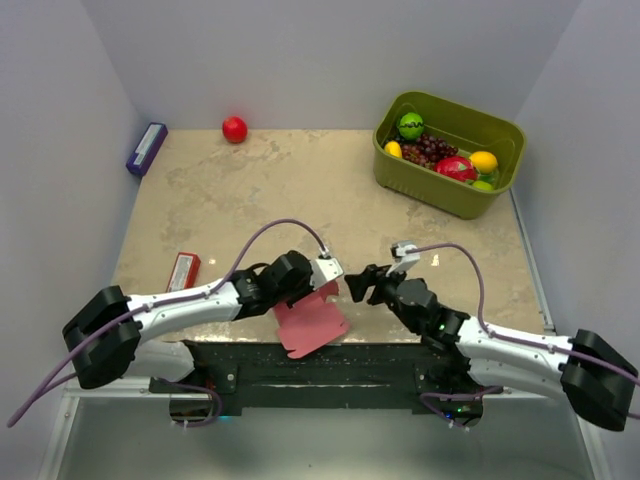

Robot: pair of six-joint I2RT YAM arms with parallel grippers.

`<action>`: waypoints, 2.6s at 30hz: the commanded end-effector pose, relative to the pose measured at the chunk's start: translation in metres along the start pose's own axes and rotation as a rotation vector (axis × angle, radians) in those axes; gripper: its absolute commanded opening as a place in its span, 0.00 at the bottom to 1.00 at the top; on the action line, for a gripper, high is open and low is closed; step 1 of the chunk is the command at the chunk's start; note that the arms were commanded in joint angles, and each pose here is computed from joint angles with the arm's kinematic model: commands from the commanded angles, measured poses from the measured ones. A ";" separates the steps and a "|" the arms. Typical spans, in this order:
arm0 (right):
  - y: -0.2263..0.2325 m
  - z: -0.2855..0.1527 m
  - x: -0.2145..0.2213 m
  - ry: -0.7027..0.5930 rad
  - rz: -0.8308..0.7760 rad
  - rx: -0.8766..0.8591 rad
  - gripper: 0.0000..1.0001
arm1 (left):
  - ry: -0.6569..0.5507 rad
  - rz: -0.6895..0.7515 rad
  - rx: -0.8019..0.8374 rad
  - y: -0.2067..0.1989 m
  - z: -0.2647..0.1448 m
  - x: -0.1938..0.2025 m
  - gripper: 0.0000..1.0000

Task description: Fold the paper box

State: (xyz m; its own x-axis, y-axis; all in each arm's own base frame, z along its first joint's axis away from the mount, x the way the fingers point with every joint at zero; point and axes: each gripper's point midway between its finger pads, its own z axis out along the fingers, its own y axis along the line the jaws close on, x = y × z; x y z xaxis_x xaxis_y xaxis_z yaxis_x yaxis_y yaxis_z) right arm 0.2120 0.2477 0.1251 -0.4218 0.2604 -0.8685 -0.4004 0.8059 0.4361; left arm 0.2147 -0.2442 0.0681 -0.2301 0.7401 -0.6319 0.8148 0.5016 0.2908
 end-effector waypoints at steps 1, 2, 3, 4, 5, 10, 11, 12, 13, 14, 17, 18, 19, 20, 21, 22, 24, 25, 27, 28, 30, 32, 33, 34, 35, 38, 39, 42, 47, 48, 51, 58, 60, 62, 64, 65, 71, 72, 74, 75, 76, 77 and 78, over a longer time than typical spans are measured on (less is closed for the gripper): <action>-0.033 -0.005 0.005 -0.010 0.101 0.035 0.72 | -0.035 0.034 -0.010 0.002 -0.004 -0.003 0.00; -0.036 -0.006 0.006 -0.010 0.107 0.034 0.72 | -0.043 0.037 0.001 0.000 -0.005 -0.004 0.00; -0.038 -0.005 0.007 -0.004 0.100 0.034 0.71 | -0.056 0.047 0.021 -0.003 -0.006 -0.007 0.00; -0.036 -0.002 0.007 0.006 0.096 0.019 0.70 | -0.062 0.050 0.025 -0.004 -0.007 -0.007 0.00; -0.039 0.002 0.014 0.033 0.078 0.027 0.70 | -0.074 0.053 0.028 -0.004 -0.008 -0.009 0.00; -0.030 0.021 0.033 0.101 0.055 -0.041 0.63 | -0.086 0.094 0.016 -0.002 -0.011 -0.011 0.00; -0.027 0.026 0.034 0.104 0.037 -0.060 0.63 | -0.081 0.100 0.011 -0.001 -0.009 -0.010 0.00; -0.029 0.031 0.044 0.132 0.023 -0.058 0.62 | -0.072 0.113 0.001 0.000 -0.009 -0.008 0.00; -0.023 0.035 0.041 0.115 0.019 -0.086 0.62 | -0.069 0.124 -0.003 -0.001 -0.009 -0.009 0.00; -0.017 0.038 0.041 0.119 0.000 -0.122 0.61 | -0.057 0.134 -0.007 -0.002 -0.007 -0.007 0.00; -0.005 0.042 0.043 0.117 -0.030 -0.196 0.59 | -0.030 0.173 -0.035 -0.004 -0.005 -0.003 0.00; -0.003 0.042 0.044 0.120 -0.036 -0.206 0.58 | -0.020 0.186 -0.059 -0.001 -0.005 -0.002 0.00; -0.002 0.043 0.043 0.114 -0.039 -0.214 0.58 | -0.014 0.201 -0.063 -0.003 -0.005 0.000 0.00; 0.000 0.041 0.046 0.121 -0.048 -0.234 0.57 | -0.008 0.211 -0.070 -0.004 -0.005 0.001 0.00; 0.005 0.040 0.047 0.129 -0.052 -0.265 0.54 | -0.007 0.224 -0.082 -0.004 -0.005 0.000 0.00; 0.007 0.039 0.049 0.132 -0.054 -0.284 0.53 | -0.003 0.230 -0.086 -0.005 -0.004 0.002 0.00; 0.012 0.035 0.052 0.135 -0.049 -0.323 0.51 | 0.011 0.250 -0.098 -0.006 -0.003 0.004 0.00; 0.012 0.034 0.053 0.135 -0.046 -0.332 0.50 | 0.015 0.256 -0.104 -0.006 -0.003 0.004 0.00; 0.012 0.029 0.057 0.136 -0.027 -0.347 0.50 | 0.035 0.287 -0.120 -0.008 -0.002 0.008 0.00; 0.013 0.027 0.060 0.144 -0.023 -0.359 0.49 | 0.039 0.295 -0.121 -0.009 -0.001 0.010 0.00; 0.013 0.026 0.065 0.158 -0.015 -0.365 0.49 | 0.061 0.325 -0.129 -0.012 0.002 0.014 0.00; 0.012 0.024 0.072 0.177 -0.011 -0.372 0.48 | 0.085 0.344 -0.129 -0.014 0.005 0.019 0.00; 0.013 0.025 0.071 0.169 -0.010 -0.378 0.48 | 0.091 0.357 -0.132 -0.016 0.005 0.020 0.00; 0.012 0.024 0.073 0.173 -0.009 -0.378 0.48 | 0.094 0.363 -0.132 -0.018 0.006 0.021 0.00; 0.012 0.024 0.073 0.170 -0.007 -0.383 0.48 | 0.105 0.371 -0.130 -0.019 0.007 0.024 0.00; 0.014 0.024 0.075 0.163 -0.021 -0.408 0.48 | 0.121 0.391 -0.116 -0.023 0.009 0.028 0.00; 0.014 0.024 0.077 0.160 -0.023 -0.411 0.48 | 0.124 0.401 -0.111 -0.026 0.009 0.030 0.00; 0.013 0.023 0.077 0.133 -0.031 -0.428 0.50 | 0.137 0.428 -0.097 -0.030 0.011 0.034 0.00; 0.012 0.024 0.080 0.103 -0.022 -0.441 0.52 | 0.158 0.474 -0.058 -0.040 0.013 0.042 0.00; 0.016 0.025 0.072 0.067 -0.019 -0.460 0.53 | 0.160 0.485 -0.051 -0.043 0.013 0.044 0.00; 0.015 0.021 0.068 0.030 -0.011 -0.461 0.53 | 0.166 0.507 -0.048 -0.045 0.013 0.046 0.00; 0.003 0.021 0.056 -0.027 -0.040 -0.397 0.52 | 0.154 0.524 -0.024 -0.053 0.012 0.047 0.00; 0.006 0.023 0.051 -0.042 -0.049 -0.400 0.52 | 0.144 0.522 -0.003 -0.056 0.011 0.046 0.00; 0.008 0.027 0.048 -0.053 -0.063 -0.400 0.51 | 0.135 0.518 0.005 -0.057 0.010 0.045 0.00; 0.010 0.029 0.043 -0.074 -0.079 -0.402 0.50 | 0.136 0.517 0.003 -0.057 0.010 0.045 0.00; 0.011 0.030 0.042 -0.079 -0.083 -0.401 0.49 | 0.134 0.519 0.007 -0.058 0.010 0.044 0.00; 0.022 0.040 0.035 -0.104 -0.112 -0.422 0.48 | 0.137 0.519 0.017 -0.059 0.011 0.046 0.00; 0.025 0.043 0.032 -0.110 -0.114 -0.429 0.47 | 0.136 0.517 0.019 -0.060 0.011 0.045 0.00; 0.029 0.045 0.029 -0.116 -0.126 -0.435 0.47 | 0.135 0.517 0.021 -0.060 0.011 0.046 0.00; 0.029 0.045 0.027 -0.122 -0.127 -0.433 0.47 | 0.132 0.517 0.022 -0.060 0.011 0.045 0.00; 0.031 0.045 0.024 -0.130 -0.130 -0.436 0.47 | 0.132 0.517 0.023 -0.061 0.011 0.045 0.00; 0.030 0.045 0.024 -0.132 -0.132 -0.433 0.47 | 0.133 0.517 0.025 -0.061 0.011 0.046 0.00; 0.031 0.045 0.022 -0.138 -0.134 -0.435 0.47 | 0.132 0.517 0.030 -0.062 0.011 0.046 0.00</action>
State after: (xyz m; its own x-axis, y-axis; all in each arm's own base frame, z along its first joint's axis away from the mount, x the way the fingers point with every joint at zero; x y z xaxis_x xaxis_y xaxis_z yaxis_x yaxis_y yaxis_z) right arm 0.2034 0.2832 0.0245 -0.4854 0.0525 -0.8727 -0.6716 0.6168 0.4106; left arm 0.1998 -0.2661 0.0682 0.1212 0.9024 -0.4136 0.7115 0.2115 0.6701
